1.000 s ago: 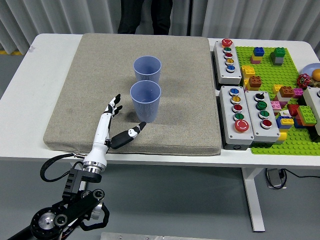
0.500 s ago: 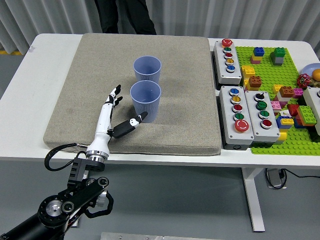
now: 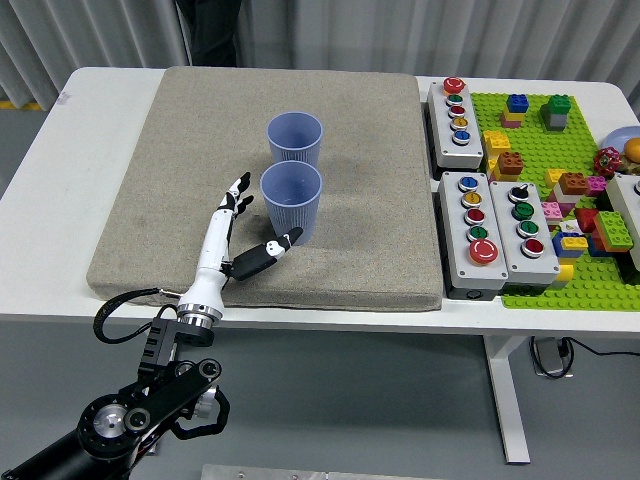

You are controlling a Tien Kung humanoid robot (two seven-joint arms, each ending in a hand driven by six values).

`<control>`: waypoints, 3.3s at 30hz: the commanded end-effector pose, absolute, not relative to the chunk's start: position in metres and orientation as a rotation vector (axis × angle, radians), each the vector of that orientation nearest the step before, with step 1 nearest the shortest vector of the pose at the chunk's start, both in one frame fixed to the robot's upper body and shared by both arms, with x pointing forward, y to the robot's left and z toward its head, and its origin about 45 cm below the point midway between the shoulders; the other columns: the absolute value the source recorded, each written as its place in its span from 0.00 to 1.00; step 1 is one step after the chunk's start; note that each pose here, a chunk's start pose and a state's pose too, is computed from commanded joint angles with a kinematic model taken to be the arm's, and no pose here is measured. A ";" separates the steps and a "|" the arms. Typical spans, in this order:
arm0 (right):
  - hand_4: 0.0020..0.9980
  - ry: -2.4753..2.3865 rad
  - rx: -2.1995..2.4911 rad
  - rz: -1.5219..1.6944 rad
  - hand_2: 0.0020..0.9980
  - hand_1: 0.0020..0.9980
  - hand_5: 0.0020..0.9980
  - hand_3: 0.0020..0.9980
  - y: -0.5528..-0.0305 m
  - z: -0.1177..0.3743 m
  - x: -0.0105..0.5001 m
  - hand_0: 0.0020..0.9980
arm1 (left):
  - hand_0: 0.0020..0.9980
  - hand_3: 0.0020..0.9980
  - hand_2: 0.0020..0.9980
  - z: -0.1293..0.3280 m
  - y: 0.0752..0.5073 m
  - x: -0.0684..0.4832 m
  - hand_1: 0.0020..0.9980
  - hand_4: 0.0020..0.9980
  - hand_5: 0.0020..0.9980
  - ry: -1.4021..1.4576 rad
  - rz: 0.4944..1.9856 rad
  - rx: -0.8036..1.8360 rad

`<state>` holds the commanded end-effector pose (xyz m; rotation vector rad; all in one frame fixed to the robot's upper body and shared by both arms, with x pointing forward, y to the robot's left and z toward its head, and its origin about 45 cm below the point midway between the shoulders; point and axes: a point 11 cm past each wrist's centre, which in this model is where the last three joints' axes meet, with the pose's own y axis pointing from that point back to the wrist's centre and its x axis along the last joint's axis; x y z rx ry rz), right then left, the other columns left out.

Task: Pick cup pour cup place

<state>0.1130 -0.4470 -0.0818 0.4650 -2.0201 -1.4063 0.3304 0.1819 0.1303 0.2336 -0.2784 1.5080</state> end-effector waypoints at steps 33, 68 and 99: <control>0.00 -2.029 0.468 -1.408 0.57 0.62 0.18 0.58 -0.446 -0.081 0.118 0.68 | 0.88 1.00 1.00 0.131 0.169 0.342 0.91 0.98 0.41 -0.303 1.475 0.250; 0.00 -2.026 0.463 -1.404 0.57 0.62 0.18 0.58 -0.447 -0.081 0.115 0.68 | 0.89 1.00 1.00 0.117 0.171 0.357 0.92 1.00 0.48 -0.333 1.468 0.331; 0.00 -2.037 0.464 -1.413 0.57 0.62 0.18 0.58 -0.446 -0.081 0.118 0.68 | 0.89 1.00 1.00 0.119 0.167 0.367 0.92 1.00 0.48 -0.351 1.443 0.351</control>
